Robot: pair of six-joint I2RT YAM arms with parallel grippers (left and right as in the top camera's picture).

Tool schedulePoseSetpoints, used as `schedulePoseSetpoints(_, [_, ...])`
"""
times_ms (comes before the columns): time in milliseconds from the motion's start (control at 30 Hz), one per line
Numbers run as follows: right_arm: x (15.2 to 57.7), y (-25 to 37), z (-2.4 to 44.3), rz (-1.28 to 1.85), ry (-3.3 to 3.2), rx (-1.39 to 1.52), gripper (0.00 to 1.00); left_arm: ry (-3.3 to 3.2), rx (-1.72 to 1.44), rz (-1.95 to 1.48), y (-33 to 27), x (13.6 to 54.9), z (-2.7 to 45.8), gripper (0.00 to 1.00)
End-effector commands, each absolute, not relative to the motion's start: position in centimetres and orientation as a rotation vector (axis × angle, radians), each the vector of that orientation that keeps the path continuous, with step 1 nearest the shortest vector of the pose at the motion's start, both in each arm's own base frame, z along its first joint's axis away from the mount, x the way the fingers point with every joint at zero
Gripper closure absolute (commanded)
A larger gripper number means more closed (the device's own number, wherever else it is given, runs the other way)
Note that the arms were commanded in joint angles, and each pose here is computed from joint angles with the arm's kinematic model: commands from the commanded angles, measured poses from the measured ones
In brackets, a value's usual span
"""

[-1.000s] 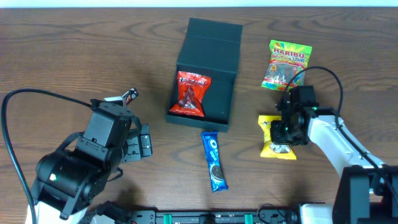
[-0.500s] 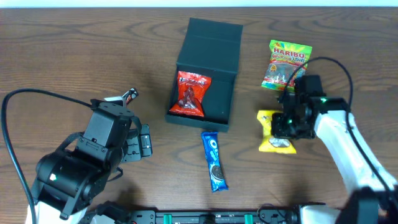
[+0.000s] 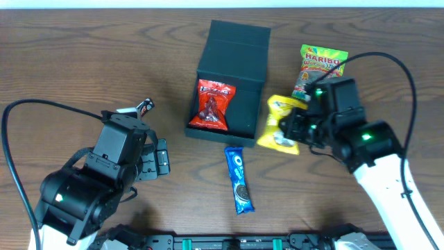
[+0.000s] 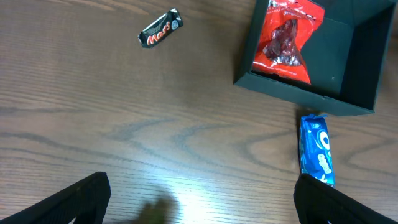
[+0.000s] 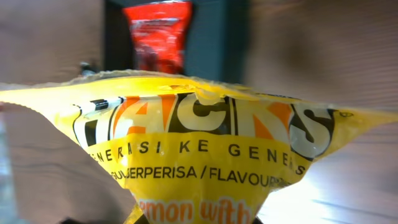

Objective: Pack container
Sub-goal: 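Carry the yellow bag with the right gripper into the box beside the red bag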

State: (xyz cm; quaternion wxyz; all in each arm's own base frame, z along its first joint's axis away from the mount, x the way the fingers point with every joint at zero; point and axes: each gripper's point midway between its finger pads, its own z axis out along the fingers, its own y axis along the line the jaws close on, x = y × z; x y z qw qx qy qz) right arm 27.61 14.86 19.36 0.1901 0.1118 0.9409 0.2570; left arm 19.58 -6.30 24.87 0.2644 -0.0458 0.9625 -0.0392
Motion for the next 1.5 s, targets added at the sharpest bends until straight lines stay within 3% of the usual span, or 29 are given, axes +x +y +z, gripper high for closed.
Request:
schedulePoseSetpoints(0, [27.9,17.3,20.6,0.810,2.611,0.444,0.98,2.612,-0.133,-0.102,-6.3,19.5,24.6,0.05])
schedulePoseSetpoints(367, [31.7,21.3,17.5,0.659,2.790,0.404,0.99,2.612,-0.132,-0.102,-6.3,19.5,24.6,0.05])
schedulePoseSetpoints(1000, [35.9,22.5,6.9,0.379,3.014,0.285,0.99,2.613,-0.132,-0.101,-6.3,19.5,24.5,0.05])
schedulePoseSetpoints(1467, [36.6,22.1,5.7,0.315,3.001,0.271,0.98,2.613,-0.132,-0.101,-6.3,19.5,24.5,0.05])
